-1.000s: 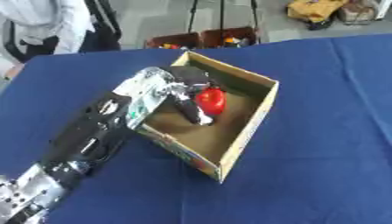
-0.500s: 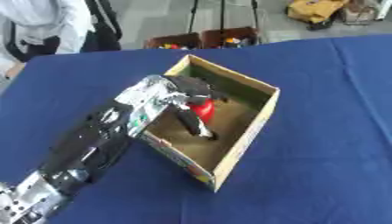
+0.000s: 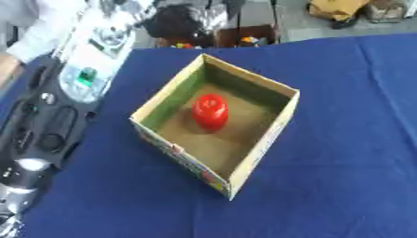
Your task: Pick up objects on the table and place them in the box.
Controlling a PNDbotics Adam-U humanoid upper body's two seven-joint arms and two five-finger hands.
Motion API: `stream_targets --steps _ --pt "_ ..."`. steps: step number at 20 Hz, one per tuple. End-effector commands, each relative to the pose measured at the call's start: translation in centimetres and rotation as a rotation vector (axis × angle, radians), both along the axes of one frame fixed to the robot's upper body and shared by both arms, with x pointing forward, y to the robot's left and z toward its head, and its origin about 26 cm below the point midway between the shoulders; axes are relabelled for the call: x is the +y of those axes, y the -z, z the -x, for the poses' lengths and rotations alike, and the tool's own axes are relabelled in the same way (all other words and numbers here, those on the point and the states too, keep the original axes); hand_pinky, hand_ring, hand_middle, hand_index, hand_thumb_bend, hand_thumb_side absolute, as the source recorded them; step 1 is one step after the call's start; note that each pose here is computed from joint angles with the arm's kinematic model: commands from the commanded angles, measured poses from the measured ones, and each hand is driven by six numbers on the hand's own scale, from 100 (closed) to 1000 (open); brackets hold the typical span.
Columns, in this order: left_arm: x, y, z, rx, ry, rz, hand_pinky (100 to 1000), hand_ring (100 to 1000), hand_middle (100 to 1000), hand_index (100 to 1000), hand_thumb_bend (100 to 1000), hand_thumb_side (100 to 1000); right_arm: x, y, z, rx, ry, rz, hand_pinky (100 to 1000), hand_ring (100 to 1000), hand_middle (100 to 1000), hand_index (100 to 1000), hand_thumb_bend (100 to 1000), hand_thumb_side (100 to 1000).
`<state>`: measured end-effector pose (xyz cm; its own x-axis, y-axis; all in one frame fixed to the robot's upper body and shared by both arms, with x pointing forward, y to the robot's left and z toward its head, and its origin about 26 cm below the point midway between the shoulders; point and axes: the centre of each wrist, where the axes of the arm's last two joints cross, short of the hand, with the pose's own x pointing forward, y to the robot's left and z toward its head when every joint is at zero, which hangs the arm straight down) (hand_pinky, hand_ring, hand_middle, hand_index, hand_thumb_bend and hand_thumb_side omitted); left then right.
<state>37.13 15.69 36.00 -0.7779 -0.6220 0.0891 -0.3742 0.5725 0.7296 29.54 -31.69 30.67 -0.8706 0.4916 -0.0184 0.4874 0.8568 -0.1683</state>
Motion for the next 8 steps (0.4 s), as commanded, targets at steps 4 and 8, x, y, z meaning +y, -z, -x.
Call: stream_targets --steps 4,8 --pt "4.1 -3.2 4.6 -0.129 0.168 0.469 654 779 771 935 379 974 -0.5 -1.2 0.6 -0.050 0.018 0.011 751 749 738 807 100 1000" --pt "6.7 -3.2 7.2 -0.228 0.224 0.675 682 795 775 935 450 984 -0.8 -1.4 0.7 -0.069 0.028 -0.004 750 749 738 807 100 1000"
